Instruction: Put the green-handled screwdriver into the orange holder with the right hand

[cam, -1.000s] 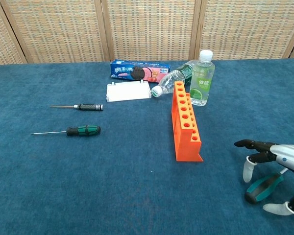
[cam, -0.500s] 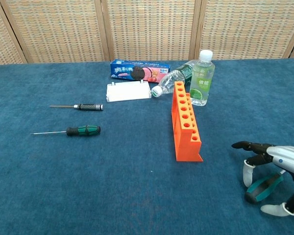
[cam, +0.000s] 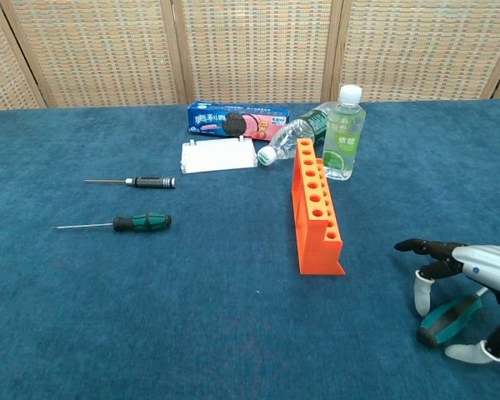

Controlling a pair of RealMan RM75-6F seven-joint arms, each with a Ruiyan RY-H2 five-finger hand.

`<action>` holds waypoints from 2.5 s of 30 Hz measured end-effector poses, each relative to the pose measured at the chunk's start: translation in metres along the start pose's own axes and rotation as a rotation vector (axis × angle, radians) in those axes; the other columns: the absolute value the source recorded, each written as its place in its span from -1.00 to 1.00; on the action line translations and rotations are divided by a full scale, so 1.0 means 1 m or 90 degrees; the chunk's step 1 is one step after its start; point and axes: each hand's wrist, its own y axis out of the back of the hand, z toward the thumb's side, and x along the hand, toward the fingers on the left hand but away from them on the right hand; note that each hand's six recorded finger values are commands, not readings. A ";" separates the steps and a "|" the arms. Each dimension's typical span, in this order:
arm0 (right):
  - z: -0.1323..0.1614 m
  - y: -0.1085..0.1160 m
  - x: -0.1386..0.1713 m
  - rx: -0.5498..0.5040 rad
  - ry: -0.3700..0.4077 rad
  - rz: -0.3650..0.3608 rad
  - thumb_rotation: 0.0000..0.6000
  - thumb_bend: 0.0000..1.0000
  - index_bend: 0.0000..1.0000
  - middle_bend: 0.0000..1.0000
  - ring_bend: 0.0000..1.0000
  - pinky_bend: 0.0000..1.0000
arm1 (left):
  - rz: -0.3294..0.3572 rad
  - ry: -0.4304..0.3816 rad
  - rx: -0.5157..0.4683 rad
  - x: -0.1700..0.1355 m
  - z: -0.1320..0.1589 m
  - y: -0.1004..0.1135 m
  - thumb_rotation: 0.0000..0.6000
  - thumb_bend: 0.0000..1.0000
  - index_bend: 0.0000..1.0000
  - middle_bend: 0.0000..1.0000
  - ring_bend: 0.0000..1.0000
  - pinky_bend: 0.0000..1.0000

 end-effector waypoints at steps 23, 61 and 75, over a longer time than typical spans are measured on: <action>0.017 0.026 -0.001 -0.003 0.015 -0.029 1.00 -0.61 0.21 -1.00 -1.00 -1.00 | 0.008 0.001 -0.006 0.000 -0.001 0.004 1.00 -1.00 -1.00 -1.00 -1.00 -1.00; 0.087 0.224 0.008 -0.126 -0.026 -0.177 1.00 -0.61 0.31 -1.00 -1.00 -1.00 | 0.012 0.000 -0.016 0.000 -0.003 0.006 1.00 -1.00 -1.00 -1.00 -1.00 -1.00; 0.114 0.251 0.002 -0.193 -0.019 -0.151 1.00 -0.61 0.32 -1.00 -1.00 -1.00 | 0.012 0.001 -0.017 0.000 -0.004 0.007 1.00 -1.00 -1.00 -1.00 -1.00 -1.00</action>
